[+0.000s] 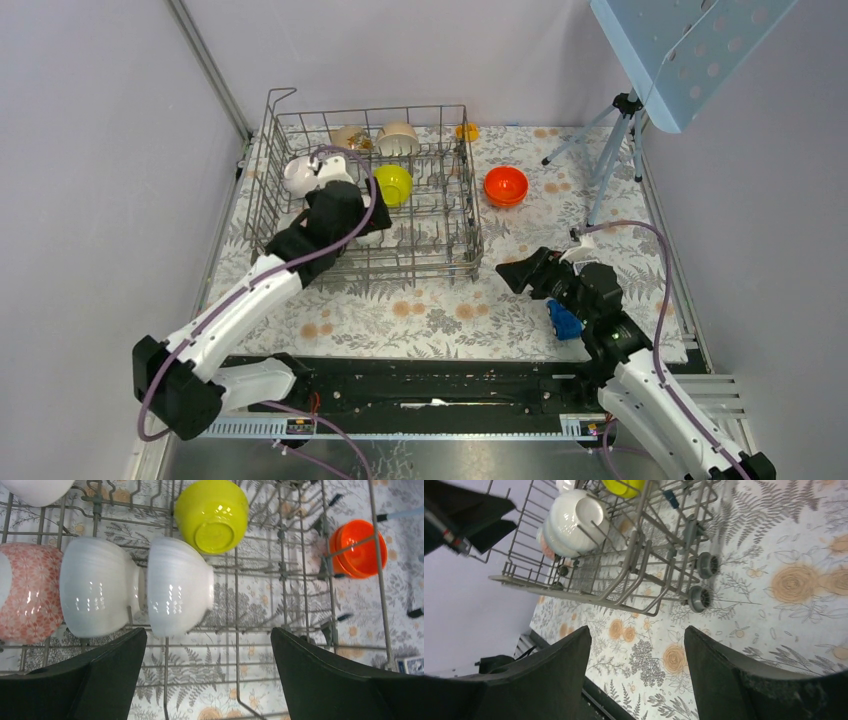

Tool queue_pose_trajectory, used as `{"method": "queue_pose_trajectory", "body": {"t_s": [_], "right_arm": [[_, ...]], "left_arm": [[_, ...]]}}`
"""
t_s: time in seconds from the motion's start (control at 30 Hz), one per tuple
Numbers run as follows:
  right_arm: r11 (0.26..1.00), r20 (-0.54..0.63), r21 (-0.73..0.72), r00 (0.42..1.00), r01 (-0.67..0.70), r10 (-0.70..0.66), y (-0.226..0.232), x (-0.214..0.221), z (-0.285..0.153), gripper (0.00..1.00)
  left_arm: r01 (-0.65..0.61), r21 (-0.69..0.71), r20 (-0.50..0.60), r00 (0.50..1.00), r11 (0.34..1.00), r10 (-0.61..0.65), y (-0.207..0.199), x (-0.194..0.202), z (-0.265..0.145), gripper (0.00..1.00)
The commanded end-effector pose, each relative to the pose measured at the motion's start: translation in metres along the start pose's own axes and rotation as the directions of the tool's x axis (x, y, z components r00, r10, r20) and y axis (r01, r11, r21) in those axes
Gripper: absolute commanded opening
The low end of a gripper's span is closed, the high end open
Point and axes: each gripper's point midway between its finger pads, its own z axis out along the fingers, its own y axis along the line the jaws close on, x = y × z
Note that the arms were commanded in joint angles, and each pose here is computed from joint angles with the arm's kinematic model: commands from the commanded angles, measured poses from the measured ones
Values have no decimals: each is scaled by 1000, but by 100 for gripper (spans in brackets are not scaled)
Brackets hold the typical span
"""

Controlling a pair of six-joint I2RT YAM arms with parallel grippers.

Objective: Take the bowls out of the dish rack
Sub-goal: Pick up the bowl from the dish rack.

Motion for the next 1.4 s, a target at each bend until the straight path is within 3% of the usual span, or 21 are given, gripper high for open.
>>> {"method": "queue_pose_trajectory", "body": {"t_s": [0.0,0.17,0.7,1.37], "right_arm": [[986,-63,-161,997,32,-42,29,7,2,75],[972,-73,-236,997,-6,-11,36,15,3,75],[950,-96,-309,995,-47,18,46,22,-1,74],[941,-107,-332,994,-58,24,49,24,-1,74]], "left_arm": [[112,158,7,993,981,-114,-15,-42,15,99],[181,209,-7,983,961,-184,4,-56,33,94],[391,309,-152,920,867,-361,40,-31,70,82],[507,394,-278,861,767,-426,39,-1,87,67]]}}
